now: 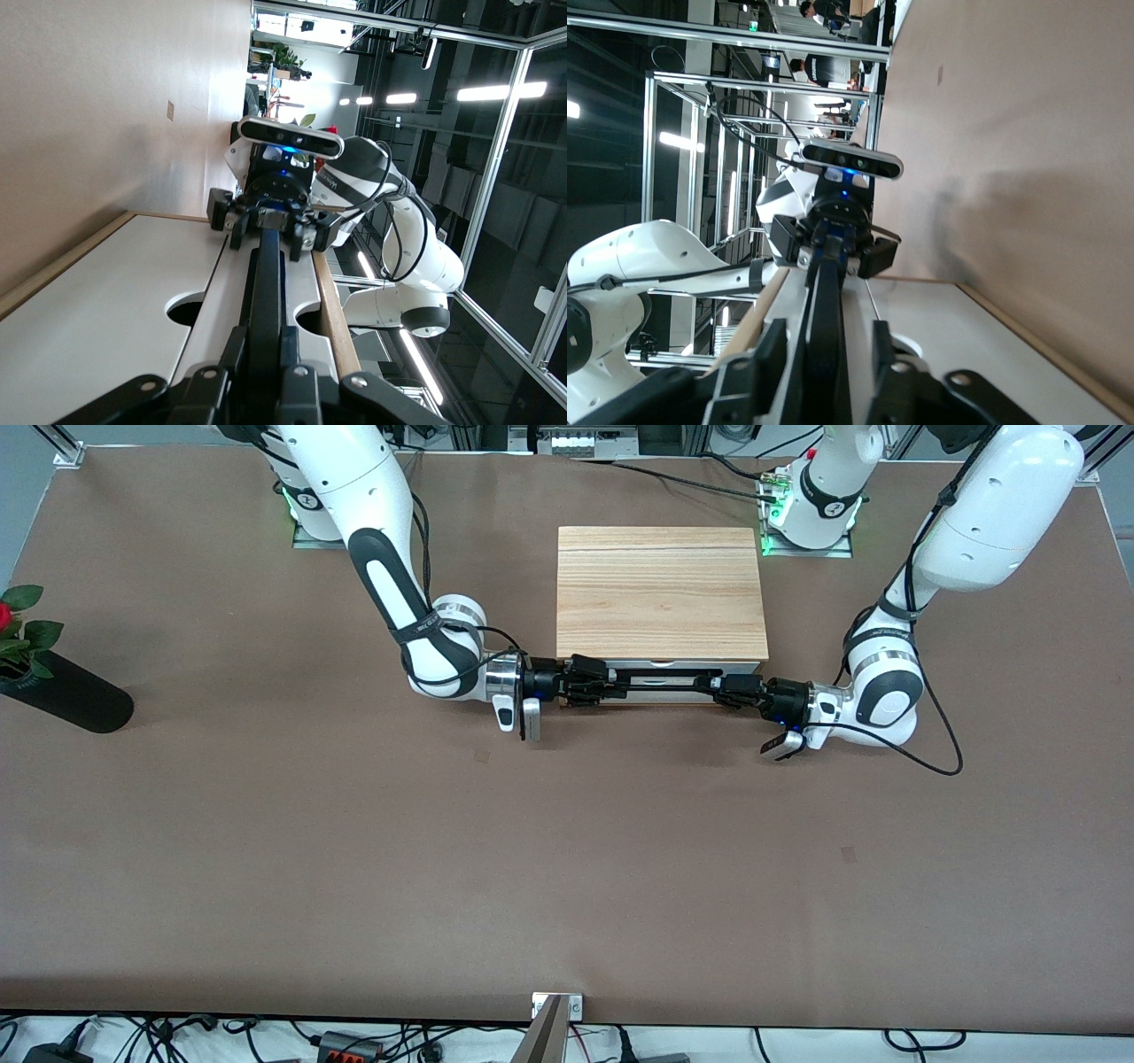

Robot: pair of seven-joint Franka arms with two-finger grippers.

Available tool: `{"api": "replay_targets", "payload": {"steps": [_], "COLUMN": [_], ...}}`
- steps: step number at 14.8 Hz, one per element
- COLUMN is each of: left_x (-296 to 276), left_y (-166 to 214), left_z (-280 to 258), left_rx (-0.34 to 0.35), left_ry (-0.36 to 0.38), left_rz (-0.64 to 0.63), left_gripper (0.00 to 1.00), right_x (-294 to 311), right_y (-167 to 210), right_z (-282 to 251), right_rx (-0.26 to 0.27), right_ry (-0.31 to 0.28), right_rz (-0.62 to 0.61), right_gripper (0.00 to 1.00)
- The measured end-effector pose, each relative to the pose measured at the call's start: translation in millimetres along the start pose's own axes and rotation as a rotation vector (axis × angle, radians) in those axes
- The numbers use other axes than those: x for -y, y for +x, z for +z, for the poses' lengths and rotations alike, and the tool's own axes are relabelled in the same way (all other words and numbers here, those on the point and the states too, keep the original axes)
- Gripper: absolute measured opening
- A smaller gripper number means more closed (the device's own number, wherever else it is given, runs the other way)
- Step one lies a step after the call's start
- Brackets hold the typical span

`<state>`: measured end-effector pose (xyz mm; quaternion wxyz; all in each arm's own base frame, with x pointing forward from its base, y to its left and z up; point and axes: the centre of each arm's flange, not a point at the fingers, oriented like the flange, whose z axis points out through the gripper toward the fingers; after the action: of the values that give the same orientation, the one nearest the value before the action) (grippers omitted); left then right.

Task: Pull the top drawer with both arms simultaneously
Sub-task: 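Pull the black handle outward with both grippers to slide the drawer open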

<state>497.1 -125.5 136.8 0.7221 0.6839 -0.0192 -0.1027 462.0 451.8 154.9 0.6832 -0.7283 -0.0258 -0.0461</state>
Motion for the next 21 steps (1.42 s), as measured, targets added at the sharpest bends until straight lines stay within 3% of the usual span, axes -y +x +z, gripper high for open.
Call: {"api": "replay_targets", "payload": {"steps": [9,10,21], "left_x": [0,0,-2], "left_y": [0,0,15], "left_z": [0,0,3], "left_rx": [0.0,0.001,0.011], "left_ry": [-0.001,-0.003,-0.006], "left_rz": [0.0,0.0,-0.006], "left_gripper": [0.19,0.19,0.19], "right_x": [1,1,1], "right_y": [1,1,9], "right_z": [-1,-1,-6], "right_rx": [0.01,0.013,0.008], "right_ry": [0.015,0.013,0.013], "right_rz": [0.009,0.027,0.032], "right_gripper": [0.24,0.18,0.18]}}
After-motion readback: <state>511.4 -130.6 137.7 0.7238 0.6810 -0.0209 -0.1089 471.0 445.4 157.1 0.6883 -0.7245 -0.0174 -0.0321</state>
